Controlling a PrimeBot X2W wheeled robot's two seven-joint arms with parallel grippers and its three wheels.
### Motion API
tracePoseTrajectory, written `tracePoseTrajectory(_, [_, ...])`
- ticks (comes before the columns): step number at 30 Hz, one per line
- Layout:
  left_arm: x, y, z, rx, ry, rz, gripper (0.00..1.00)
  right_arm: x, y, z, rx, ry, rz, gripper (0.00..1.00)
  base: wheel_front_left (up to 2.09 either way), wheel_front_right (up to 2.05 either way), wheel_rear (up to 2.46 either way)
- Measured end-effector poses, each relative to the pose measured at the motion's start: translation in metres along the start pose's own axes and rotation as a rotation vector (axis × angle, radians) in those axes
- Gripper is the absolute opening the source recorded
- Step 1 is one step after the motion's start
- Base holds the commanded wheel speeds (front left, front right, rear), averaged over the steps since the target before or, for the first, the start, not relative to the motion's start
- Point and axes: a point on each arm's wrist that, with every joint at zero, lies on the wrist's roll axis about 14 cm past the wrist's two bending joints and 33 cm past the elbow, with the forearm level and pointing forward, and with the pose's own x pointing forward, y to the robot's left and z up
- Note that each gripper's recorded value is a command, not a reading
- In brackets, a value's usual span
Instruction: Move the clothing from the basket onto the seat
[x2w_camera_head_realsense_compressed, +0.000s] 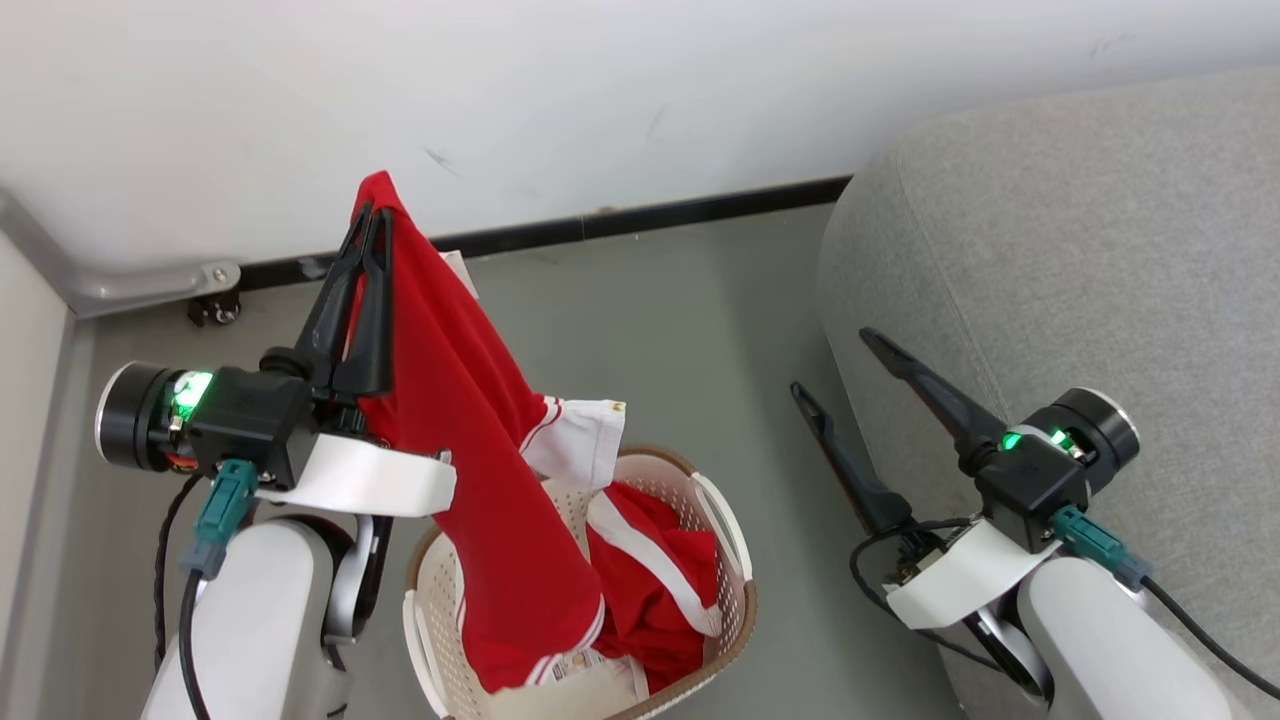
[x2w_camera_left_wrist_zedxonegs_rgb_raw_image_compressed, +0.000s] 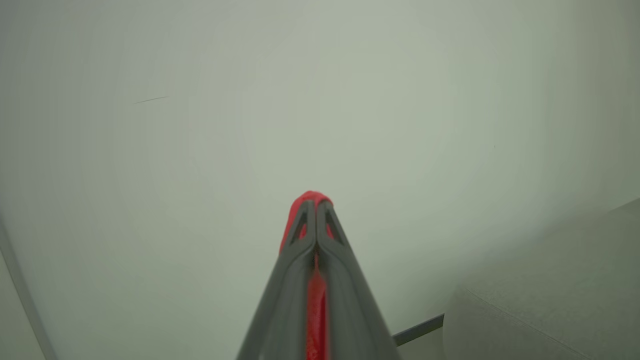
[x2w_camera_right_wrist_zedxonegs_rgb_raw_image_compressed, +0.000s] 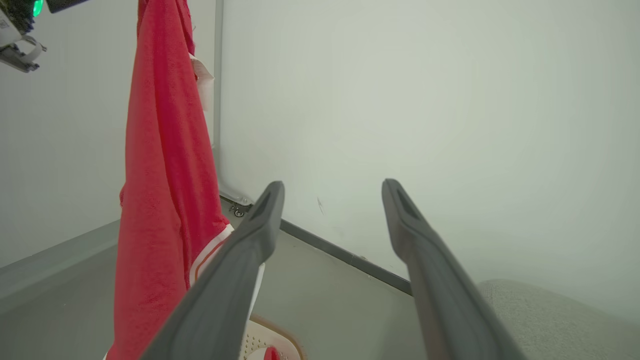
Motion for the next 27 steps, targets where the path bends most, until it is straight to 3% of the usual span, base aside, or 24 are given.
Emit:
tracePoseTrajectory(14, [-0.03, 0.0, 0.031, 0.01, -0.037, -0.009, 0.0, -0.012, 0.026, 0.016, -0.016, 0.006, 0.103, 1.0, 0.0, 0.0, 0.0])
tracePoseTrajectory(27, [-0.037, -0.019, 0.078, 0.033, -0.151, -0.132, 0.0, -0.013, 0.056, 0.011, -0.152, 0.096, 0.288, 1.0, 0.0, 0.0, 0.0])
